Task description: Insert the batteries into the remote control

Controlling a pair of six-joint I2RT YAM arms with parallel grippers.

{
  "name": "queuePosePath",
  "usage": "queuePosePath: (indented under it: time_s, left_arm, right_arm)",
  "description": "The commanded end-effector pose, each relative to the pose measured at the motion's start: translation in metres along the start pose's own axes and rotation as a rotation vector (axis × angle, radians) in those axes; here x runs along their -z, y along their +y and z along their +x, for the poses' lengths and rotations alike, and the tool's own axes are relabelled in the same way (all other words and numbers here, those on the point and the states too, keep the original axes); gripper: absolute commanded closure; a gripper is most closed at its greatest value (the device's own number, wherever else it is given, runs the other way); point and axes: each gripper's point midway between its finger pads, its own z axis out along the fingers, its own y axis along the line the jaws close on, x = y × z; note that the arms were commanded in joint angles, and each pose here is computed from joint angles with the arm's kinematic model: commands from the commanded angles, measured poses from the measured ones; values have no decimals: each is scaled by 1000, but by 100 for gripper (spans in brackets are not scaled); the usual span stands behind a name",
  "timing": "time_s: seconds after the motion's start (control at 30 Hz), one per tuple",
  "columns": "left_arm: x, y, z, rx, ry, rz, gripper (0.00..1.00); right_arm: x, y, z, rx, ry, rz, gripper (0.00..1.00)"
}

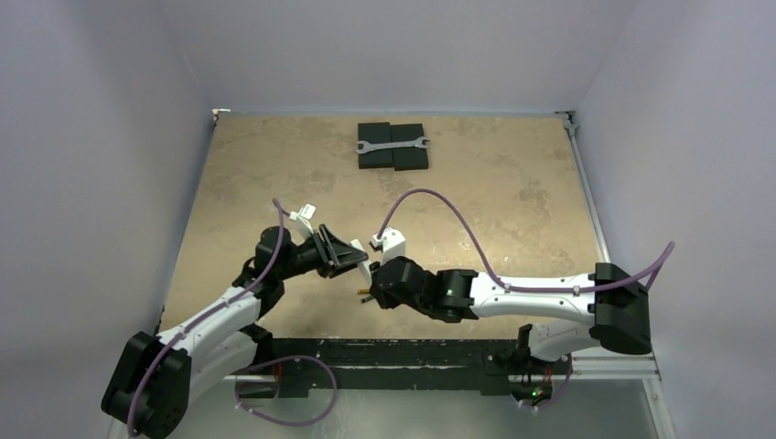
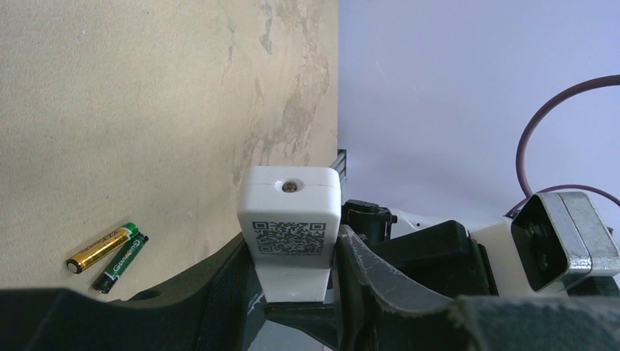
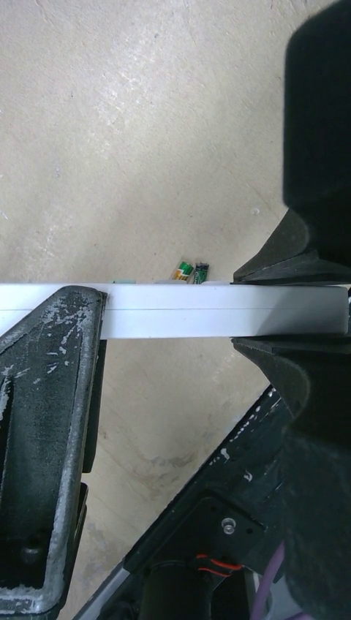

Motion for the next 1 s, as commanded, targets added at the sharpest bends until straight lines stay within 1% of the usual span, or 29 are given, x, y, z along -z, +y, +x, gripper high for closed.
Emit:
queuePosePath:
  time_s: [0.0, 0.13, 0.23, 0.5, 0.57, 0.7, 0.8, 0.97]
  left_arm:
    - [2, -21, 1, -79, 17, 85, 84]
    - [2, -18, 3, -88, 28, 82, 65]
    - [1, -17, 5, -104, 45, 84, 57]
    - [1, -24, 9, -172, 94, 106, 44]
    - [2, -27, 10, -196, 107, 121, 38]
    - [6, -38, 15, -242, 142, 164, 35]
    - [8, -46, 18, -271, 168, 191, 33]
    - [11, -52, 23, -315, 217, 204, 33]
  right_arm:
    - [5, 2, -14, -35, -42, 9, 100]
    - [8, 4, -10, -45, -38, -21, 100]
    - [12, 2, -11, -39, -46, -26, 100]
    - [20, -3, -11, 1, -32, -54, 100]
    - [24, -3, -13, 3, -32, -79, 100]
    - [34, -9, -17, 0, -26, -140, 100]
    - [44, -10, -21, -14, -7, -247, 100]
    - [61, -6, -25, 10, 6, -366, 100]
